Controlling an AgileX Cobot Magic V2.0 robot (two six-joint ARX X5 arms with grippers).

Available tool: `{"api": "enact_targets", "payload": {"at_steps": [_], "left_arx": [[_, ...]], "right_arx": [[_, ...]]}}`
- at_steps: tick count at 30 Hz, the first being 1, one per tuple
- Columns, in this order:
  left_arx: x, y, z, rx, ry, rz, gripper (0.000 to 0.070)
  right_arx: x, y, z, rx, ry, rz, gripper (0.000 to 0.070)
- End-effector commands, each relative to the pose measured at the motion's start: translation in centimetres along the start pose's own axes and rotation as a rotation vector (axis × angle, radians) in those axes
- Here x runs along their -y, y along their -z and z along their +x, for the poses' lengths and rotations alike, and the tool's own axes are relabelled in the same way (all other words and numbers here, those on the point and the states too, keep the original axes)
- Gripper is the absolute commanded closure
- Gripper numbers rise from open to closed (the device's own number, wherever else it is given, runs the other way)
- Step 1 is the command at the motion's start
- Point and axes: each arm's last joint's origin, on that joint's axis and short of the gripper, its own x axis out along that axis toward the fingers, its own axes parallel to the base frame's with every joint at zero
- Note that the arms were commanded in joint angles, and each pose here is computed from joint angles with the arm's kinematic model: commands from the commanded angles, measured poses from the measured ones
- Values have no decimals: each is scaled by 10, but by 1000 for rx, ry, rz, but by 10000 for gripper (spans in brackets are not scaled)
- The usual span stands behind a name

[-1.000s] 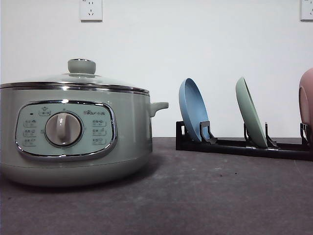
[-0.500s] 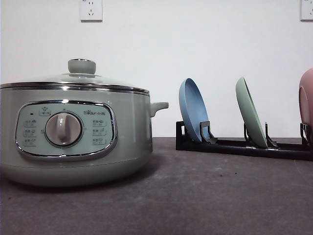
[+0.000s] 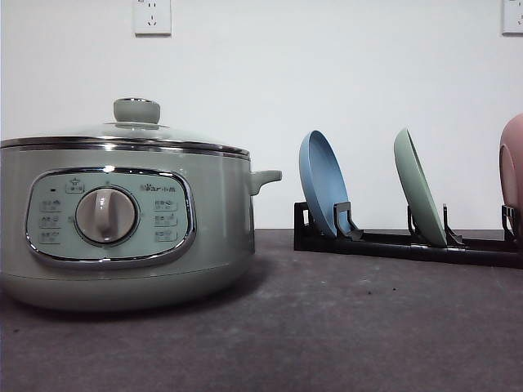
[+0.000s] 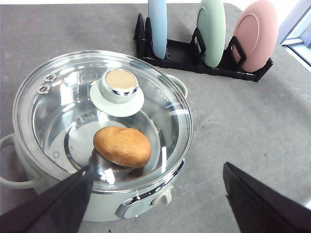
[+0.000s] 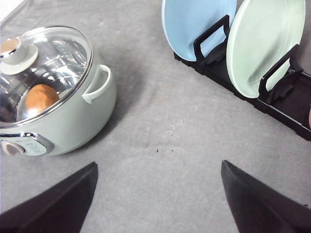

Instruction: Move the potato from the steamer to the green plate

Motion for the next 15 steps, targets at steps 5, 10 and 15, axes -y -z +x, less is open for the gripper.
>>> {"api": "enact_targets", "payload": {"at_steps": [5,10,15], "left_arx": [[2,-6,-4,26,6,21,154],[2,-6,-4,26,6,21,154],[2,-6,-4,26,6,21,154]], "right_arx": [[-1,-18,-1,78,-5,61,188],[3,-45,8,101,-9,106,188],[11,-81,28,80,-7,127,188]]}}
